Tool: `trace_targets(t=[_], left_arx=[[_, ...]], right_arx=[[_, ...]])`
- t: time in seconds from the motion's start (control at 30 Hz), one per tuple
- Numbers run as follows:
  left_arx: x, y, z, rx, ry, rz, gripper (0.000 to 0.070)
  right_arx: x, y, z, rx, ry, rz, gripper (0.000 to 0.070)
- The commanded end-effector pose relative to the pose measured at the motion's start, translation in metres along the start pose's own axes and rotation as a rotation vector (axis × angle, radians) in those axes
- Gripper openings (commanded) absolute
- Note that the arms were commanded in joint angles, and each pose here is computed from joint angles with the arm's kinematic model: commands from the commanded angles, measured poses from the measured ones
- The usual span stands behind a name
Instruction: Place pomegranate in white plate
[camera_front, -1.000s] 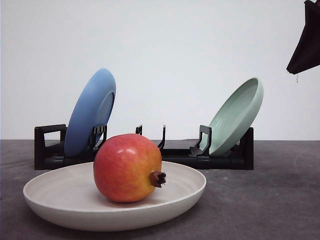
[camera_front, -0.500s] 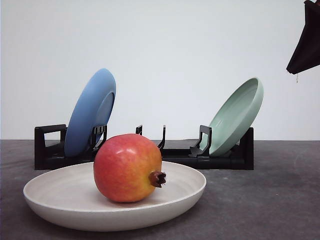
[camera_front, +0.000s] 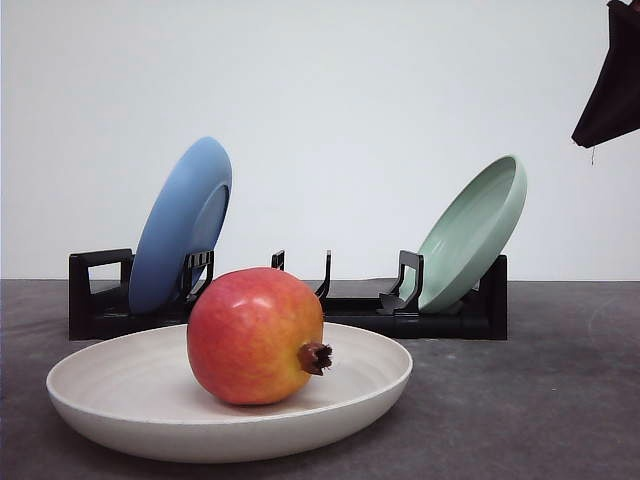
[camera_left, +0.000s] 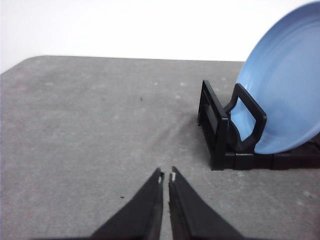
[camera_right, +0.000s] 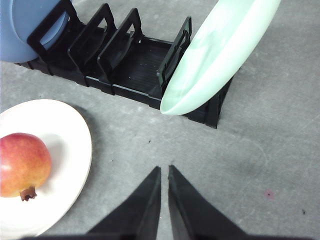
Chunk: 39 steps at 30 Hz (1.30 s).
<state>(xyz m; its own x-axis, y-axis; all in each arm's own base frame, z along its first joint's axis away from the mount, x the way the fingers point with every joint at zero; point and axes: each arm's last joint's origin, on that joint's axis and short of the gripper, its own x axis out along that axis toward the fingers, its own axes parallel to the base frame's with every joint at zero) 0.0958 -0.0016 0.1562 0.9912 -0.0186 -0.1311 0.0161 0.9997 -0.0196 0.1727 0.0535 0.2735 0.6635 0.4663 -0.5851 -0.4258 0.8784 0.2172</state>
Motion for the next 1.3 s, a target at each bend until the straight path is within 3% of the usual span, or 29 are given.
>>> trace_targets(t=[0.0, 0.57, 0.67, 0.77, 0.93, 1.27], left_arx=[[0.001, 0.0, -0.002, 0.004, -0.003, -0.001, 0.0], [0.001, 0.0, -0.002, 0.004, -0.003, -0.001, 0.0], [0.001, 0.0, -0.002, 0.004, -0.003, -0.001, 0.0], [0.001, 0.0, -0.002, 0.004, -0.003, -0.001, 0.0], [0.001, 0.0, -0.002, 0.004, -0.003, -0.001, 0.0], [0.001, 0.0, -0.002, 0.004, -0.003, -0.001, 0.0]], right_arx=[[0.001, 0.001, 0.002, -0.01, -0.008, 0.003, 0.0023], [0.001, 0.001, 0.002, -0.01, -0.008, 0.003, 0.0023], [0.001, 0.0, 0.001, -0.063, -0.007, -0.005, 0.0023], [-0.002, -0.002, -0.001, -0.106, -0.054, -0.069, 0.0023], [-0.005, -0.01, -0.024, -0.126, -0.24, -0.219, 0.0023], [-0.007, -0.027, -0.097, -0.103, -0.415, -0.331, 0.0023]])
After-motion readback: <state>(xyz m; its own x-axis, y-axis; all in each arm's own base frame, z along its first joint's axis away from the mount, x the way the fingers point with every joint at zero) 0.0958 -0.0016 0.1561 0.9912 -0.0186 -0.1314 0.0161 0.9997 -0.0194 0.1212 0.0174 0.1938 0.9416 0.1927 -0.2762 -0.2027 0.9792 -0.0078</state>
